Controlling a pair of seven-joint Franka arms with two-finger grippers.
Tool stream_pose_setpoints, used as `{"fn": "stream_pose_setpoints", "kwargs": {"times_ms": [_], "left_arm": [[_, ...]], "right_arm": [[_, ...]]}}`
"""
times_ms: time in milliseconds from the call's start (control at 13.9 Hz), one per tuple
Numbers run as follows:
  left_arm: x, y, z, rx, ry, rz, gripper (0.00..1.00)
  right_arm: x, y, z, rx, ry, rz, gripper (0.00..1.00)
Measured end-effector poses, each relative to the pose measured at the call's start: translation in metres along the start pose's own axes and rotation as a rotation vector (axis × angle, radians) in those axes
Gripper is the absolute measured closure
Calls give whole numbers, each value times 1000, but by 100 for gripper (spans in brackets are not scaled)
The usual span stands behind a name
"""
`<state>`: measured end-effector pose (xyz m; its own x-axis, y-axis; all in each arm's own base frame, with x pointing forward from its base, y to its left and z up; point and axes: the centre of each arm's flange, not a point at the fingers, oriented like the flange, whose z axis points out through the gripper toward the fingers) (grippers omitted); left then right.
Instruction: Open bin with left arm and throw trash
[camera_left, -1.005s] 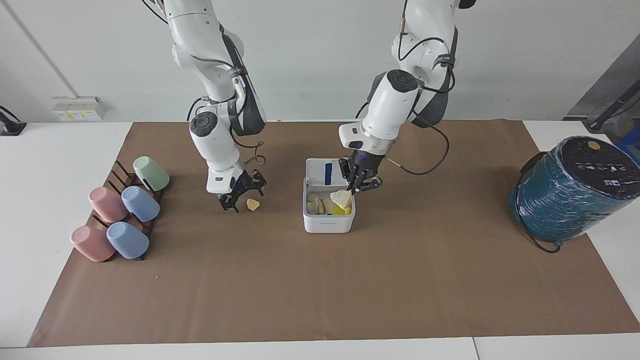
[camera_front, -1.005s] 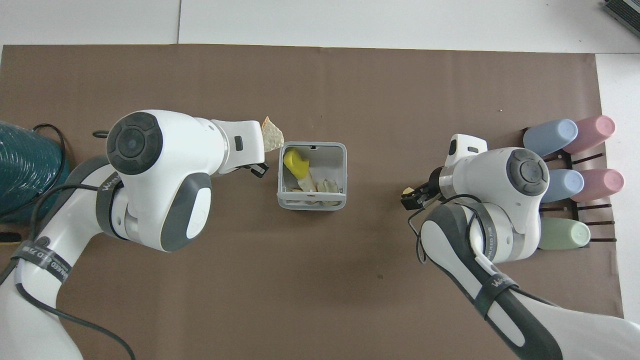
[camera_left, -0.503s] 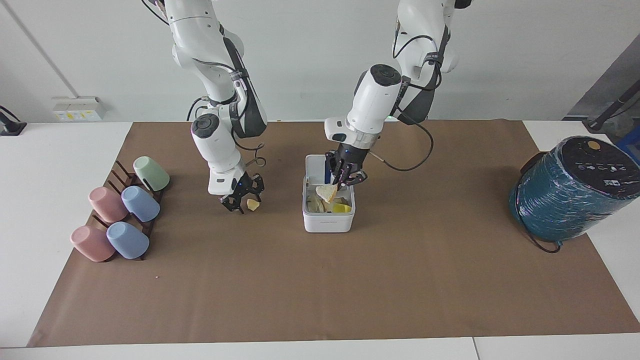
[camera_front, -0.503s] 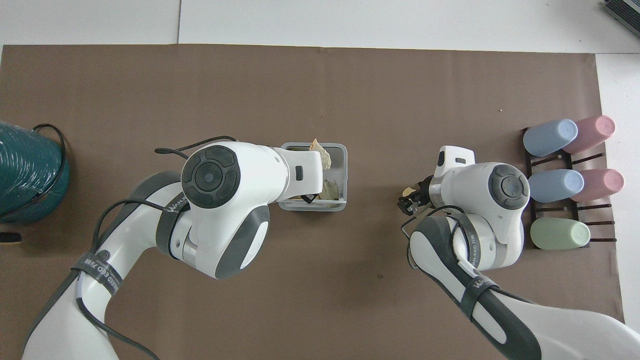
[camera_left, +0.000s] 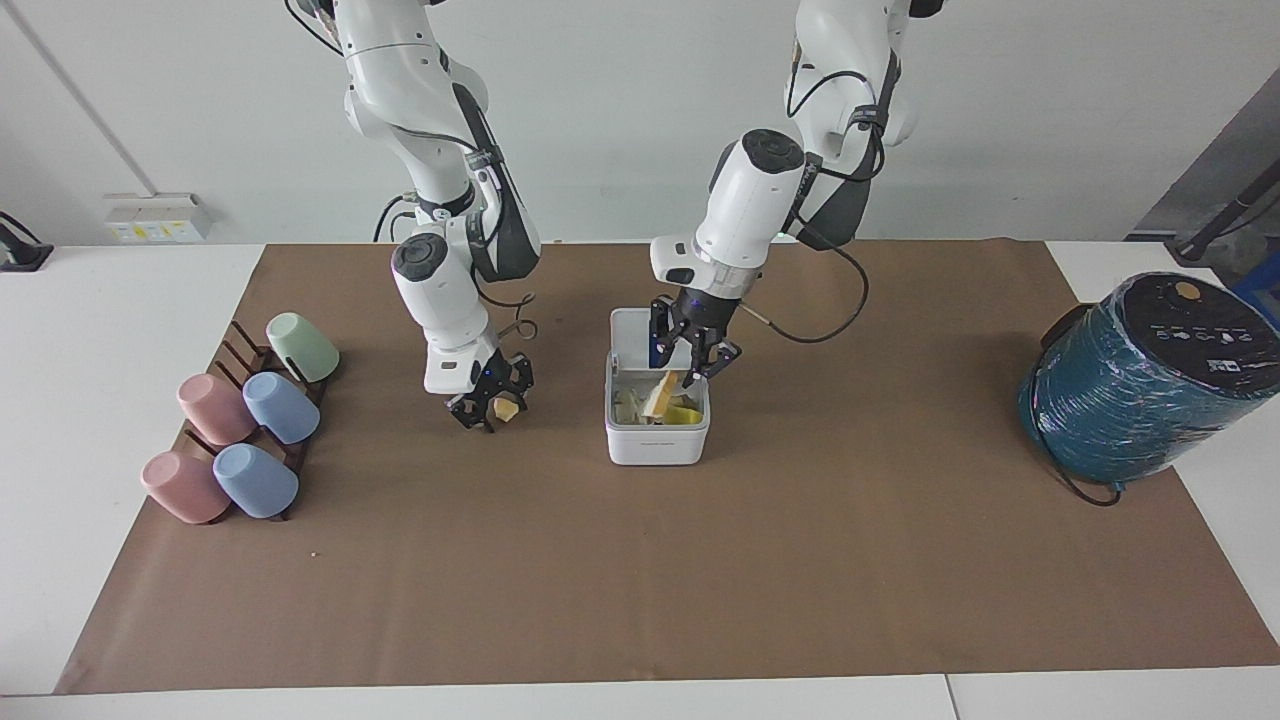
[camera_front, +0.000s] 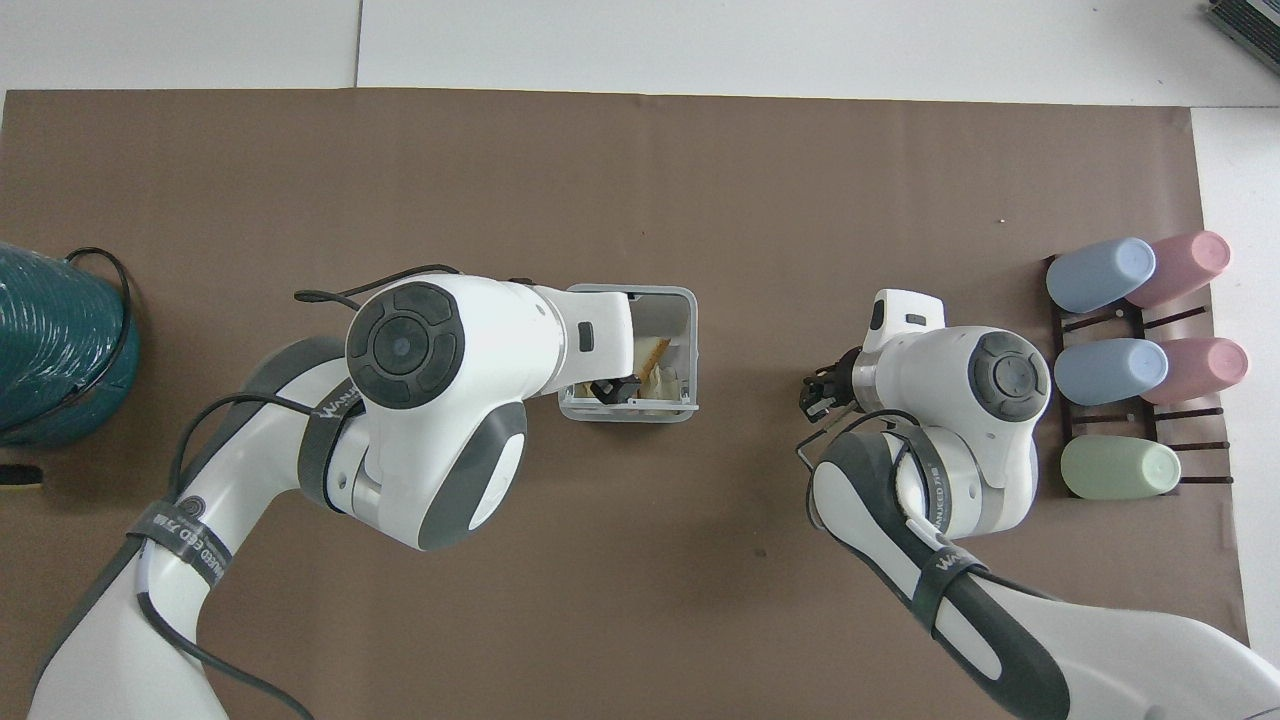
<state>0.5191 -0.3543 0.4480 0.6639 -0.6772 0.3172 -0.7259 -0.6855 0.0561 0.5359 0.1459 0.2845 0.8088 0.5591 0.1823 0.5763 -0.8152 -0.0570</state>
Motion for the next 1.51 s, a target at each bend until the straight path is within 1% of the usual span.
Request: {"fn": "stream_pose_setpoints", "kwargs": {"times_ms": [72,215,359,431,503,574,718,862,933,1077,1149,1221,1364,1508], "left_arm": [[-1,-4,-6,1,-3,-7,0],[-9,-25,-33,10,-25,-33,0],[-29,-60,-74,16,-61,-95,0],[-44,-82,-97,20,-78,-138,0],[-61,-104,-118,23,-97,-183,0],[-78,-123,-136,23,-118,-229,0],[-113,-161,-161,25,-150,-324,0],[-135,-191,-173,42,-151,-391,0],[-143,-202,-177,59,-154,-408,0],[-148,-214,-187,96,-158,-416,0],[-147,-216,-196,105,-154,-417,0],[-144,-218,-205,109,-149,-424,0],[-134,-221,-223,117,-143,-450,0],[-122,-224,-237,120,-160,-477,0]], "right_arm": [[0,-1,0,1,-1,15,90],[4,0,-3,3,1,27,90],[14,1,-12,14,-7,35,90],[20,2,-20,21,-12,54,92],[27,3,-29,27,-13,83,92],[36,3,-42,33,-12,126,92],[60,3,-81,43,5,252,92],[84,1,-119,62,52,397,92],[98,-4,-135,100,91,480,92],[125,-27,-157,187,166,607,92],[140,-46,-163,213,207,660,92],[151,-67,-161,230,228,690,92],[165,-110,-144,255,241,719,92],[171,-139,-117,265,230,737,92]]}}
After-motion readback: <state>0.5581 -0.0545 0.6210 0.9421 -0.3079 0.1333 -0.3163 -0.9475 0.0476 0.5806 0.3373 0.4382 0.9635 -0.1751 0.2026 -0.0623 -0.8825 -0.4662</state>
